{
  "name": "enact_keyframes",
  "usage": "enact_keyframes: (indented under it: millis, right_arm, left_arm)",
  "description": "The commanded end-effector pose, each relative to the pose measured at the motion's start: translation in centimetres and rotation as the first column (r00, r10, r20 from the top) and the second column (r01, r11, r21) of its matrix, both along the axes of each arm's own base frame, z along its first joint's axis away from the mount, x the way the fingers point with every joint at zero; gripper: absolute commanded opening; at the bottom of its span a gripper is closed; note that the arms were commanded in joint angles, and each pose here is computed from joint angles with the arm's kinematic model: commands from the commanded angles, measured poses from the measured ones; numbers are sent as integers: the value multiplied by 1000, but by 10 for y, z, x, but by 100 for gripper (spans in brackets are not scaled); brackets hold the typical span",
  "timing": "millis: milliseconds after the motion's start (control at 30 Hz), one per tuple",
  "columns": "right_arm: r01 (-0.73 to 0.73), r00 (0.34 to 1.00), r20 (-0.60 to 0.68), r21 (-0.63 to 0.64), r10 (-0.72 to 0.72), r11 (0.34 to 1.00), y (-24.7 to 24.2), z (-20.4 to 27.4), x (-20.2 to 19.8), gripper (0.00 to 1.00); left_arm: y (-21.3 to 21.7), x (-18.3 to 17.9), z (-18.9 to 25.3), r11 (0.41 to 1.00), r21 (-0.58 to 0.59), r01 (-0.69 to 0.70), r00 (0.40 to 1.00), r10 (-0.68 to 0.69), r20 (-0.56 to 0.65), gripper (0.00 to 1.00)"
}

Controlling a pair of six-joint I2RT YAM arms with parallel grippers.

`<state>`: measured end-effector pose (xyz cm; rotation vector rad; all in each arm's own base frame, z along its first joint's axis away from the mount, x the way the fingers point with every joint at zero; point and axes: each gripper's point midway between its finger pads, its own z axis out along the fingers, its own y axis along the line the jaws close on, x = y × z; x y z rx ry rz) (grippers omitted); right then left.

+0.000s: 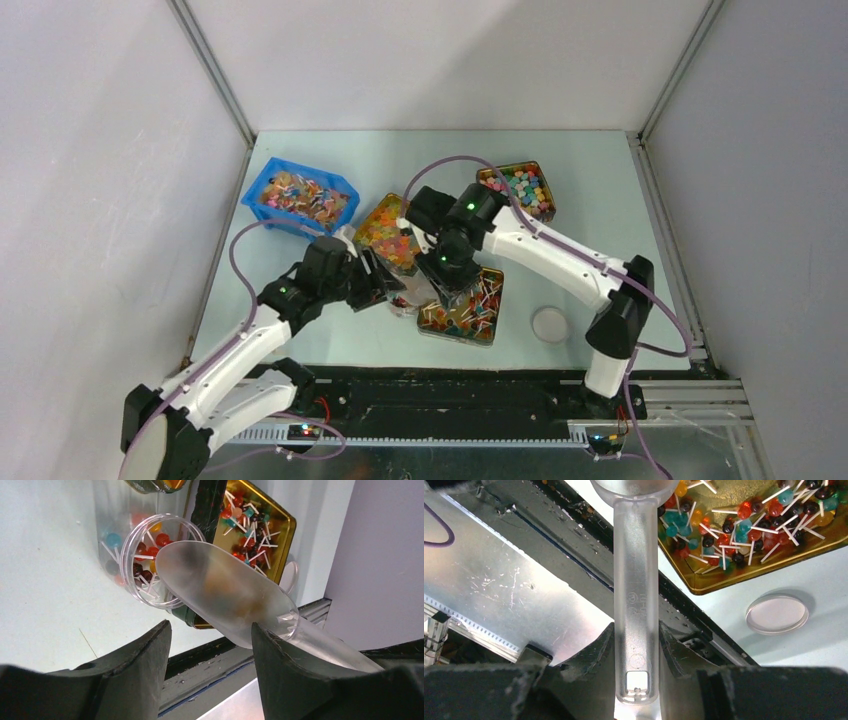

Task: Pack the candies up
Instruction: Place the fake candies in the packing bottle, then adjust the spatula.

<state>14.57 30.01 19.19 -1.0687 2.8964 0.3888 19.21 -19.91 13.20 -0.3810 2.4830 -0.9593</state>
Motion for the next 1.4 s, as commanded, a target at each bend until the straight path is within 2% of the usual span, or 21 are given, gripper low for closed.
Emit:
enact_keyframes:
  millis: [0,167,367,567,667,800,967,1167,1367]
  right_arm:
    - [13,994,105,107,-25,994,-7,23,6,0]
    - [65,978,187,161,-95,985,-20,20,13,0]
    - [98,915,341,333,-216,938,-37,51,23,0]
    - [100,847,434,435,-306,895,-48,76,31,0]
    - [104,826,461,443,-325,891,-53,81,34,0]
    - [95,812,479,455,-333,885,-55,87,36,0]
    - [91,818,476,447,-323,890,-54,85,36,0]
    - [113,824,471,406,-314,907,-55,74,37,0]
    - [101,825,479,395,-299,913,-58,71,34,0]
  left_arm:
    - [-3,8,35,997,-76,-3,996,10,87,66]
    - [-18,10,64,979,-201,44,990,-16,139,67]
    - [-31,16,98,956,-283,78,984,-29,174,67]
    - [-50,23,138,918,-381,110,977,-30,209,67]
    - [-58,26,154,903,-412,123,973,-28,229,65]
    - [-64,27,155,911,-393,127,975,-41,218,62]
    - [-68,25,154,910,-394,130,976,-47,213,60]
    - [-72,25,172,884,-437,164,962,-46,268,60]
    - [-72,30,167,896,-421,141,966,-30,257,60]
